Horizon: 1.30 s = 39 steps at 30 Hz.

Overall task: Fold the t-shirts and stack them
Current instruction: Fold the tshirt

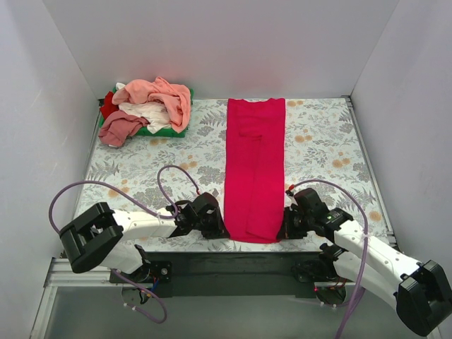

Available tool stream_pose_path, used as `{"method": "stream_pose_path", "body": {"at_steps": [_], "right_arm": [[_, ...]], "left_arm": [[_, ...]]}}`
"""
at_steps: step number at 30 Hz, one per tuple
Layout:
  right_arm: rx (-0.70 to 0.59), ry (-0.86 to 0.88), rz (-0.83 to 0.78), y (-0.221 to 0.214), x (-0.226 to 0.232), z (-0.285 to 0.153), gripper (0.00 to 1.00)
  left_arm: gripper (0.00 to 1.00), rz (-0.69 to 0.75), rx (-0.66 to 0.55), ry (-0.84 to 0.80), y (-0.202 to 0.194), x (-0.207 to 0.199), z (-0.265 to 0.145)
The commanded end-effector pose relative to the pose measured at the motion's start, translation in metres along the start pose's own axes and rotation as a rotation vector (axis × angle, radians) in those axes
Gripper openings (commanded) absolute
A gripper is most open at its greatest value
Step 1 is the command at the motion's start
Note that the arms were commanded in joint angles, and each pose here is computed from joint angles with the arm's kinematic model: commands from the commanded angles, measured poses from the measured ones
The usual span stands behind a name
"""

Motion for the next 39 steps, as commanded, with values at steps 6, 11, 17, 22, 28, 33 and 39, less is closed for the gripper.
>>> {"method": "stream_pose_path", "body": {"at_steps": [6, 11, 17, 22, 28, 33, 39], "right_arm": [[-0.214, 0.014, -0.091, 0.051, 0.032, -0.021, 0.01], [-0.372, -0.042, -0.112, 0.105, 0.059, -0.038, 0.01], [-0.506, -0.175, -0.083, 0.168, 0.071, -0.047, 0.01], [-0.545, -0.166, -0.074, 0.215, 0.081, -0.049, 0.01], [-0.546, -0.131, -0.065, 0.257, 0.077, -0.040, 0.01], [-0.543, -0.124, -0.069, 0.292, 0.072, -0.034, 0.01], [-0.533, -0.102, -0.064, 0.322, 0.066, -0.023, 0.01]], "left_arm": [[0.00, 0.063, -0.226, 0.056, 0.051, -0.030, -0.016], [0.00, 0.107, -0.298, 0.091, 0.094, -0.050, -0.015], [0.00, 0.069, -0.378, 0.082, 0.161, -0.067, -0.010], [0.00, 0.075, -0.439, 0.107, 0.212, -0.076, -0.001], [0.00, 0.080, -0.493, 0.128, 0.263, -0.077, 0.010], [0.00, 0.095, -0.525, 0.142, 0.297, -0.071, 0.018], [0.00, 0.108, -0.515, 0.143, 0.326, -0.066, 0.035]]}}
Point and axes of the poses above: each gripper's point midway between its finger pads, its own z axis out along the fingers, its own x axis along the line the jaws close on, y = z × x, the point moved 5 cm from there along -z, back along the fingers, and after that the axes turned 7 degrees about z, right-handed, at the moved point
